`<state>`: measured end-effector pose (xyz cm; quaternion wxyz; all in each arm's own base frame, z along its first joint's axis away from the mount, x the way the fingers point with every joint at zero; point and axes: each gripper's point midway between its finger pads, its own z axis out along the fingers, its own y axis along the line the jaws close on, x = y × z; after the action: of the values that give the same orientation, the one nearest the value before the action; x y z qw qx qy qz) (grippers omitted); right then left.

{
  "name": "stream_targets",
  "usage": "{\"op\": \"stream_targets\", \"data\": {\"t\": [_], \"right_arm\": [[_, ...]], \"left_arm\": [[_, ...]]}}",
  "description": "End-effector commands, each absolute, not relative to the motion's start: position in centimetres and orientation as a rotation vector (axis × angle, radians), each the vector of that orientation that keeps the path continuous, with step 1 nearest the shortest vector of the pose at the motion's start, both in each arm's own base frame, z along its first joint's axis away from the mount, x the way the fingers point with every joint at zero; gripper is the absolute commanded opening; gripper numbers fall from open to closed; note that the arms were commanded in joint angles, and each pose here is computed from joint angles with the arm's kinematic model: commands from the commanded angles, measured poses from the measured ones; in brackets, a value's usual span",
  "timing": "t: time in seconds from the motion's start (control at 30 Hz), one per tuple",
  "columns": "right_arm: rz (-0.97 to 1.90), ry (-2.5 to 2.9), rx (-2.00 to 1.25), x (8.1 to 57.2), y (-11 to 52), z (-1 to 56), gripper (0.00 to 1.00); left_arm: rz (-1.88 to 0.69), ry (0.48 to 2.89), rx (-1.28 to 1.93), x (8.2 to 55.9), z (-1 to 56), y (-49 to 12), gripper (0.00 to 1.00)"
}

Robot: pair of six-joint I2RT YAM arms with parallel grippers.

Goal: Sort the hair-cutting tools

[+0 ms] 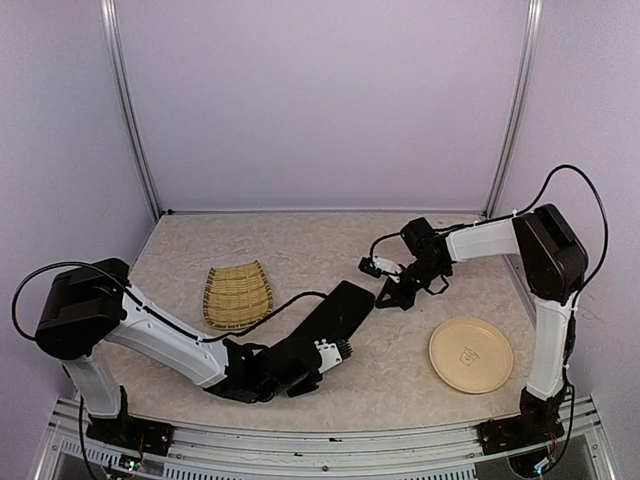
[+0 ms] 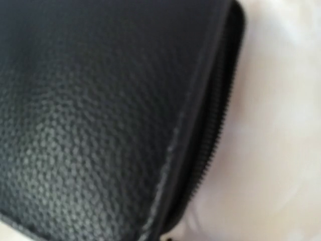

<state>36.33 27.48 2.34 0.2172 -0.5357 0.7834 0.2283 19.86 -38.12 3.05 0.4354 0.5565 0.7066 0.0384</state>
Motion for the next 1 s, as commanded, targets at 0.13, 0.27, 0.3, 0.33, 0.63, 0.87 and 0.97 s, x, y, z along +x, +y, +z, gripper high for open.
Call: {"op": "stream_targets", "data": {"t": [0.13,0.27,0.3,0.33,0.63,0.87,0.97], "right_arm": [[0.709,2.22,-1.507,31.6,27.9,3.1,0.0],[0.731,2.204,-1.561,29.5,28.9,3.4,0.0],[0.745,2.198,-1.562,29.2,29.0,3.9,0.0],[0.762,2.193,-1.565,28.8,29.3,4.3,0.0],[0.764,2.185,-1.598,27.0,29.5,4.5,0.0],[0.778,2.186,-1.604,27.1,29.7,4.2,0.0],[0.777,2.19,-1.606,27.0,29.7,4.1,0.0]], "left_arm": [[-0.019,1.799,1.369,16.0,4.2,-38.4,0.43],[-0.036,1.788,1.232,19.3,6.8,-41.2,0.44],[-0.051,1.789,1.215,19.9,7.1,-41.8,0.44],[-0.064,1.794,1.199,20.6,7.2,-42.1,0.44],[-0.053,1.799,1.229,22.8,6.1,-43.3,0.46],[0.007,1.805,1.234,25.0,5.2,-44.3,0.38],[0.028,1.802,1.243,25.5,4.9,-44.7,0.36]]}}
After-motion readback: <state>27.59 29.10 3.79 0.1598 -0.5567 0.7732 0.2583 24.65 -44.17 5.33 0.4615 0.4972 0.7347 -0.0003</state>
